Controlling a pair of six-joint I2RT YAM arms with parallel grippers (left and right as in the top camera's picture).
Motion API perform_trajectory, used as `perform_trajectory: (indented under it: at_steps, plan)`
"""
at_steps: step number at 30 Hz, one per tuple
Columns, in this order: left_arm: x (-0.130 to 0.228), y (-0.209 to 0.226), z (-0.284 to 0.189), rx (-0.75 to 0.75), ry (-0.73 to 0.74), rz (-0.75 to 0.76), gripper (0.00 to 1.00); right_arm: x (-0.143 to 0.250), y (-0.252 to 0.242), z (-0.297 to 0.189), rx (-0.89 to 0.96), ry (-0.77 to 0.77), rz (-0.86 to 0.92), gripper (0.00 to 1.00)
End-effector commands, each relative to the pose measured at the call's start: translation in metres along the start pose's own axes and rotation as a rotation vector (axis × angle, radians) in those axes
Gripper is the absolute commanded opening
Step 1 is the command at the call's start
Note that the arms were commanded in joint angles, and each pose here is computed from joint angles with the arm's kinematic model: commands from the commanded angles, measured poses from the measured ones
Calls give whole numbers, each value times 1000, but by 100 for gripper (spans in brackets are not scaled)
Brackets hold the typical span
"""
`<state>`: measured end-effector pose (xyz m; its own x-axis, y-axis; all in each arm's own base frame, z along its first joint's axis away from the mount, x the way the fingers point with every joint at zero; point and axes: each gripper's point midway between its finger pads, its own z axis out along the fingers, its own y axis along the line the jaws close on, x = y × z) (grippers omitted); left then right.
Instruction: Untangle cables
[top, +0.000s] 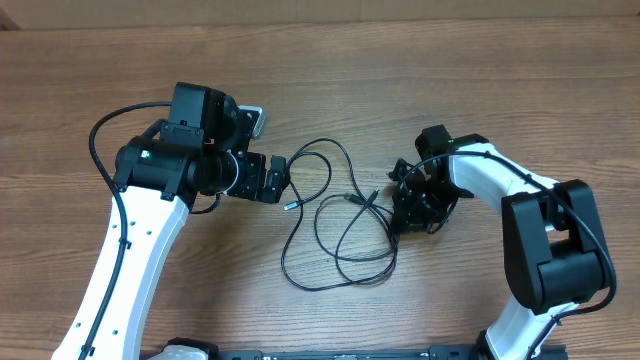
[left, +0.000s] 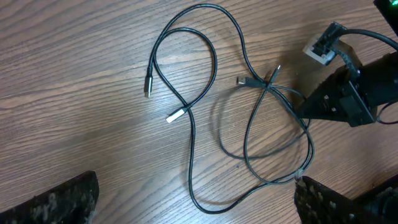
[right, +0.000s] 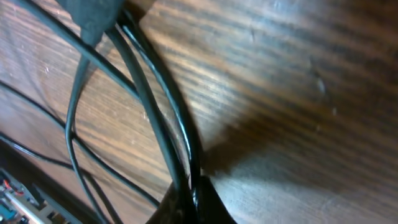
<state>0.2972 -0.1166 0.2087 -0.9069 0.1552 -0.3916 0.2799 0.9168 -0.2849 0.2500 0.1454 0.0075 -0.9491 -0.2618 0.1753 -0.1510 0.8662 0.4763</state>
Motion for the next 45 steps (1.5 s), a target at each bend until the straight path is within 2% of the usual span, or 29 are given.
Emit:
perform_trajectory:
  at_steps: [1,10,18,25,29,38,45]
  plan:
    - [-3,-2,-3,9,-15,27,100,-14,12,-20,-3,-45,-28,4]
    - [-3,-2,-3,9,-15,27,100,-40,47,-86,3,-152,-87,4]
    - [-3,-2,-3,9,-15,27,100,-52,75,-166,92,-299,-148,4]
    - [-3,-2,-3,9,-15,27,100,-49,123,-255,101,-521,-256,4]
    - [-3,-2,-3,9,-15,27,100,-42,152,-326,144,-747,-303,4]
    - [-3,-2,-3,9,-15,27,100,-24,138,-441,460,-1130,-174,4]
    - [-3,-2,-3,8,-14,27,100,-4,60,-497,728,-1256,158,4]
